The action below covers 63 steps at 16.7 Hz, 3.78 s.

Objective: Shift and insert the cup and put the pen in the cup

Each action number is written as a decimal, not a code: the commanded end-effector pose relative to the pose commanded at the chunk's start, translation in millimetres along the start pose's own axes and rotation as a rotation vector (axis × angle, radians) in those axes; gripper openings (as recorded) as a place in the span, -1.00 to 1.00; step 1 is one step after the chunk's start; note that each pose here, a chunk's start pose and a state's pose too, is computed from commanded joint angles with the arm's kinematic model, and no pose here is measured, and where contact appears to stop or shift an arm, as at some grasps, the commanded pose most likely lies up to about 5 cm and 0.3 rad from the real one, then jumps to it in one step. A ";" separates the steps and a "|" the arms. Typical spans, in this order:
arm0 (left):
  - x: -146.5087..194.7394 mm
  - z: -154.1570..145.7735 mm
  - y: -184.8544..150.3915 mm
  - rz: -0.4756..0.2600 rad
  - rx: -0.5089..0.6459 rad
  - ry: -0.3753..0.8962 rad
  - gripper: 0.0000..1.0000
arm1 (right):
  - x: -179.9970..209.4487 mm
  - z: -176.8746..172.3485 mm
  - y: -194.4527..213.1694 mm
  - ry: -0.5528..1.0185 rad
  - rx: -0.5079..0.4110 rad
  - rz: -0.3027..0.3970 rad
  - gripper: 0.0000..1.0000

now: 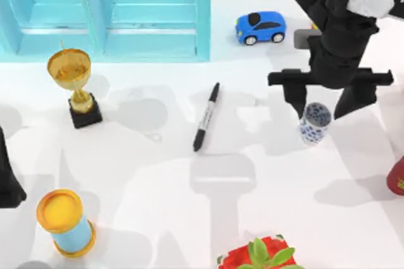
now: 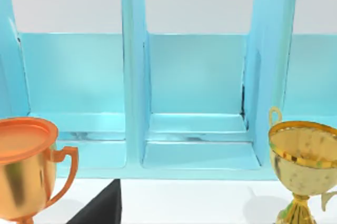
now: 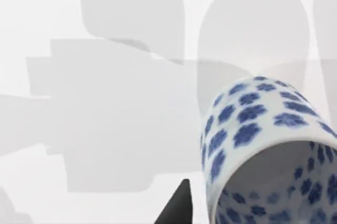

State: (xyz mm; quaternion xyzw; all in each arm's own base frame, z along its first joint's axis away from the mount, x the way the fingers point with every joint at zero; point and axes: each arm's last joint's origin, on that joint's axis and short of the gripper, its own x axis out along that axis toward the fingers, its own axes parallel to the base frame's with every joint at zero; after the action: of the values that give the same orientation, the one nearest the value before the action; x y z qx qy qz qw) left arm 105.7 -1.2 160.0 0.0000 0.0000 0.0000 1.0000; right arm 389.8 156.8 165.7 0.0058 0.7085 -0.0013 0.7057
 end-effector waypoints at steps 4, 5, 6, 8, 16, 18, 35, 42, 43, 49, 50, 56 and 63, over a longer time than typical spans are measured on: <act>0.0 0.0 0.0 0.000 0.000 0.000 1.00 | 0.0 0.0 0.0 0.000 0.000 0.000 1.00; 0.0 0.0 0.0 0.000 0.000 0.000 1.00 | 0.0 0.0 0.0 0.000 0.000 0.000 1.00; 0.0 0.0 0.0 0.000 0.000 0.000 1.00 | 0.0 0.0 0.0 0.000 0.000 0.000 1.00; 0.0 0.0 0.0 0.000 0.000 0.000 1.00 | 0.0 0.0 0.0 0.000 0.000 0.000 1.00; 0.0 0.0 0.0 0.000 0.000 0.000 1.00 | -18.2 6.9 3.1 0.019 0.002 -0.010 1.00; 0.0 0.0 0.0 0.000 0.000 0.000 1.00 | -41.0 11.5 6.0 0.024 0.000 -0.011 1.00; 0.0 0.0 0.0 0.000 0.000 0.000 1.00 | -141.0 3.2 12.3 -0.009 0.017 0.012 1.00; 0.0 0.0 0.0 0.000 0.000 0.000 1.00 | -58.5 20.7 97.2 -0.021 0.193 0.104 1.00; 0.0 0.0 0.0 0.000 0.000 0.000 1.00 | -46.0 20.9 109.5 -0.021 0.220 0.120 1.00; 0.0 0.0 0.0 0.000 0.000 0.000 1.00 | -17.1 18.3 137.8 -0.020 0.268 0.154 1.00; 0.0 0.0 0.0 0.000 0.000 0.000 1.00 | -17.1 18.3 137.8 -0.020 0.268 0.154 1.00; 0.0 0.0 0.0 0.000 0.000 0.000 1.00 | 20.4 22.6 144.1 -0.020 0.267 0.154 1.00; 0.0 0.0 0.0 0.000 0.000 0.000 1.00 | 81.8 22.3 152.7 -0.020 0.268 0.154 1.00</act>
State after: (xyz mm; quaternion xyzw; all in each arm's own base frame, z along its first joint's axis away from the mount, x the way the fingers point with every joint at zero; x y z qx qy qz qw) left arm 105.7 -1.2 160.0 0.0000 0.0000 0.0000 1.0000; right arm 413.3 309.8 84.8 0.1540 0.6924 -0.0418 0.7036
